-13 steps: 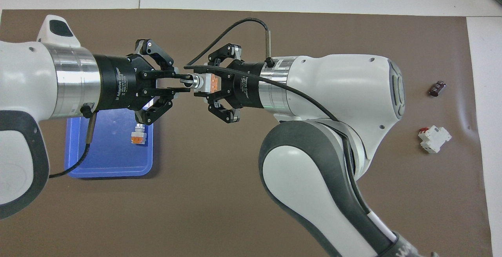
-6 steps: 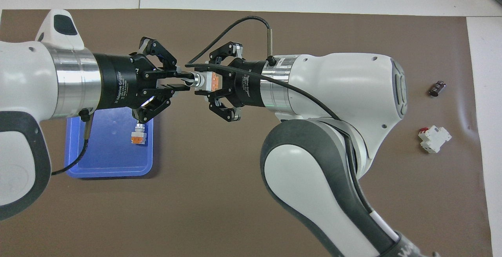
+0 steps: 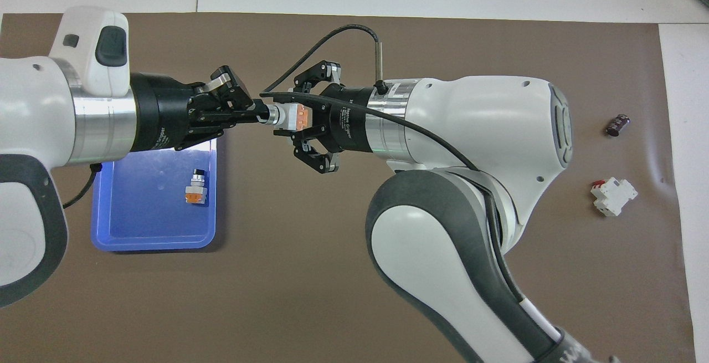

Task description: Turn and place switch with both arms

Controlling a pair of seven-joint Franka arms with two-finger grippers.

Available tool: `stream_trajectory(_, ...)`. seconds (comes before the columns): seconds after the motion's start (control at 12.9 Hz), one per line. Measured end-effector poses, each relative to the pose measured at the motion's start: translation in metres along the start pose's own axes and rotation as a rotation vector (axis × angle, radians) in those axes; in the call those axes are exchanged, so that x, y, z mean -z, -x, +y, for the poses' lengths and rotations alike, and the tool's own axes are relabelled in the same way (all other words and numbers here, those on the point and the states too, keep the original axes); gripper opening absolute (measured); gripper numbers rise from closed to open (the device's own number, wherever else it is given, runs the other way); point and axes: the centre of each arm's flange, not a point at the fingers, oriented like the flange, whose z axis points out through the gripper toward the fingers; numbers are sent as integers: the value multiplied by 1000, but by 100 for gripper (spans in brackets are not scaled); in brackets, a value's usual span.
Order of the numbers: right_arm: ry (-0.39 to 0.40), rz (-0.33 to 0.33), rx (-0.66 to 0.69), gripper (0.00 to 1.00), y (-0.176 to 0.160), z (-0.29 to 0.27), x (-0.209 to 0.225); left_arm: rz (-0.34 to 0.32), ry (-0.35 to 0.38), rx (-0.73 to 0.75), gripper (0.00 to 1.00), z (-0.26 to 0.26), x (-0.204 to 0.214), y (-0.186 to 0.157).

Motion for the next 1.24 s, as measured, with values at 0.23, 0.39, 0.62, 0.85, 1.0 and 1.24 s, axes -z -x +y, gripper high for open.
stream_trajectory(0.23, 2, 0, 0, 43, 0, 0, -1, 0, 0, -157, 11, 0, 0, 0)
stream_trajectory(0.39, 5, 1, -1, 43, -1, 1, -1, -1, 0, -287, 11, 1, -1, 1)
stream_trajectory(0.62, 9, 3, -3, 43, -2, 2, -3, -4, -2, -452, 11, 1, -2, 2)
stream_trajectory(0.85, 13, 4, -4, 43, -3, 3, -4, -8, -5, -628, 11, 0, -3, 4)
stream_trajectory(1.0, 18, 6, -6, 43, -4, 4, -5, -13, -6, -760, 11, -1, -4, 6)
stream_trajectory(1.24, 36, 7, -7, 42, -5, 7, -8, -29, -9, -951, 11, -5, -5, 9)
